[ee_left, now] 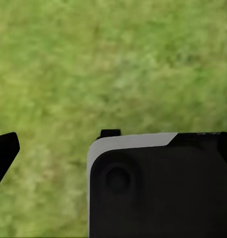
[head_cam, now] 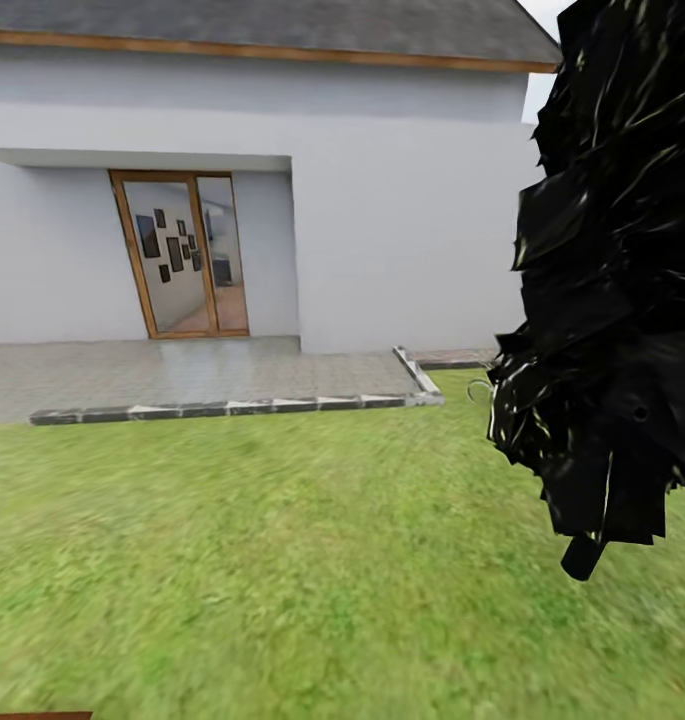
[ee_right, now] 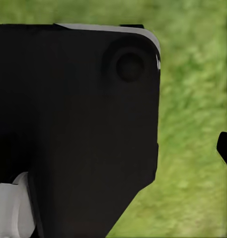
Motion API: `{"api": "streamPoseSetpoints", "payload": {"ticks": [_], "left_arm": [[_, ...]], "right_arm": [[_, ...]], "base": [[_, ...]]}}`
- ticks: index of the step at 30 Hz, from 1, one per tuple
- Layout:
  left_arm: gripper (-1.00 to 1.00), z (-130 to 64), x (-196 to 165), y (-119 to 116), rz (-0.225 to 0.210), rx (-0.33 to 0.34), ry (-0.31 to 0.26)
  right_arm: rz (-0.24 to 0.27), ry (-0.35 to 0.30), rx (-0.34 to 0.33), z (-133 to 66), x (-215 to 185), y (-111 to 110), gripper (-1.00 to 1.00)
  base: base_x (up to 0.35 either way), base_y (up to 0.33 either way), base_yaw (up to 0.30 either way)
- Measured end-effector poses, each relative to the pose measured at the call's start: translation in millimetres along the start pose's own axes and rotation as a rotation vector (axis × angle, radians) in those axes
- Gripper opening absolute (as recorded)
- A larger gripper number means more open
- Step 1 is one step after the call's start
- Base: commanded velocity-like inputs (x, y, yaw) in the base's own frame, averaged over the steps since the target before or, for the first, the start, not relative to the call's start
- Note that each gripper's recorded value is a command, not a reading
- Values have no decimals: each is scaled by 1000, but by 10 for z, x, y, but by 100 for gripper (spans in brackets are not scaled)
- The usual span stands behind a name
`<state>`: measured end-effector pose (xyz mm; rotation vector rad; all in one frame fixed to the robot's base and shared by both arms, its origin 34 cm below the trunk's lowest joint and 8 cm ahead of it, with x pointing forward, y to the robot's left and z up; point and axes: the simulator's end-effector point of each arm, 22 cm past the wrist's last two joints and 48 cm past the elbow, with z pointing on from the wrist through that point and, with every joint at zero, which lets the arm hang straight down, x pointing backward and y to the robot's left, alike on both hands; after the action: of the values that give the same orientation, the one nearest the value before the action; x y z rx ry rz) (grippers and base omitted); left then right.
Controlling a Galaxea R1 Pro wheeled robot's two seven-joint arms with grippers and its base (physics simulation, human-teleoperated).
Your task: Take the three Easter eggs out of the wicker basket on the lawn in the garden, then place them on the lawn next to a single tree (choose any tree) so that all three eggs are next to the same tree and none are left in the basket.
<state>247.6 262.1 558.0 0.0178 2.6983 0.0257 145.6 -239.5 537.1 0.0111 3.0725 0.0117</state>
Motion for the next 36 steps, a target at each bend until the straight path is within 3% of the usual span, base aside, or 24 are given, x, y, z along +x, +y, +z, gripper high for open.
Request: {"api": "streamPoseSetpoints", "payload": {"ticks": [12,21,36], "left_arm": [[100,0,0,0,0,0,0],[100,-1,3,0,0,0,1],[100,0,1,0,0,0,0]], "right_arm": [[0,0,-1,0,1,5,100],[0,0,0,0,1,3,100],[0,0,0,0,1,-2,100]], "base": [[310,-25,108],[290,137,210],[284,108,36]]}}
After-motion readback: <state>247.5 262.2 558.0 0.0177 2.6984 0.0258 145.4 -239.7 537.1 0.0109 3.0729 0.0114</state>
